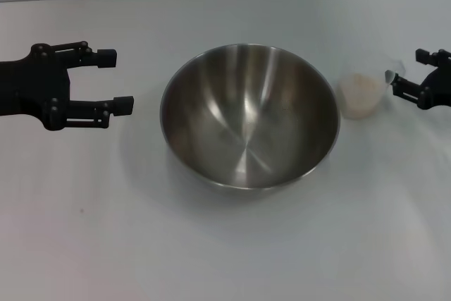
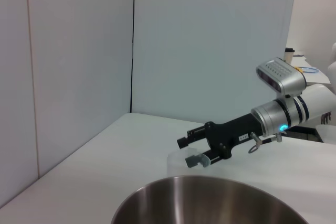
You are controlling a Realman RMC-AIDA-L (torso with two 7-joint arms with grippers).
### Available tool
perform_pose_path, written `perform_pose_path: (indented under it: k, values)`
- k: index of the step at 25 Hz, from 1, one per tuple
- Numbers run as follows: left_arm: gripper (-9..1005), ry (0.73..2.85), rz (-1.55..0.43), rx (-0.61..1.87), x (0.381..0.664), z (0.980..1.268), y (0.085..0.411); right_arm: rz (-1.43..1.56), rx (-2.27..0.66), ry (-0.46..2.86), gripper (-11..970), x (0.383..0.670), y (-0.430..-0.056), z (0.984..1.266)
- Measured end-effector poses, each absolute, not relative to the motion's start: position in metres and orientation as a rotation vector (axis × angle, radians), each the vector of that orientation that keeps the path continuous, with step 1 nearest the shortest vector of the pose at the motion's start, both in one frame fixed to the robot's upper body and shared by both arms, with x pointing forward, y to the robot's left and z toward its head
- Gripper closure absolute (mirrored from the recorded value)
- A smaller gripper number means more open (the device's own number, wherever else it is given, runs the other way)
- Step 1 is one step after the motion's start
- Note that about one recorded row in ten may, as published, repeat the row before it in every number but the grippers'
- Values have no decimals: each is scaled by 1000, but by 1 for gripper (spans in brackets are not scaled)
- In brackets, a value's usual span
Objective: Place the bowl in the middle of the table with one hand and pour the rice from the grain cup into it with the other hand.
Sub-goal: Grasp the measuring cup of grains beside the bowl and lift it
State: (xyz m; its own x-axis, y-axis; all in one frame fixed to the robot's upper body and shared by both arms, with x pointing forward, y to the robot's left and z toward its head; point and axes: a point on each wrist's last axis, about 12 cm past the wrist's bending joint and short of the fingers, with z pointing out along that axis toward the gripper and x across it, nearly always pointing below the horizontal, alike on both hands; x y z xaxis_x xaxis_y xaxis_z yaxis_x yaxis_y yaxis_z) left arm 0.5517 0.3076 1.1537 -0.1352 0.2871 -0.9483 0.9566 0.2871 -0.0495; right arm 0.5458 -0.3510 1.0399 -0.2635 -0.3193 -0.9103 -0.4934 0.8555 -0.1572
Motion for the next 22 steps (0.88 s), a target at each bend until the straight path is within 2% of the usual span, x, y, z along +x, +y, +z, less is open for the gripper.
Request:
perform_pose_path:
  k: [3,9,14,22]
  values:
    - [154,1623,-900,1163,552,1154,308,163,-651,1879,185,546,-349,1037]
    - [154,1624,-898,1165,552,1154,309,157,-661,1892,343,549,-345,1033]
    - [154,1629,-894,1163,551,1154,311,168,-667,1881,549,549,-343,1035]
    - [154,1636,-895,1158,550,1153,313,179,-664,1870,945,550,-342,1037]
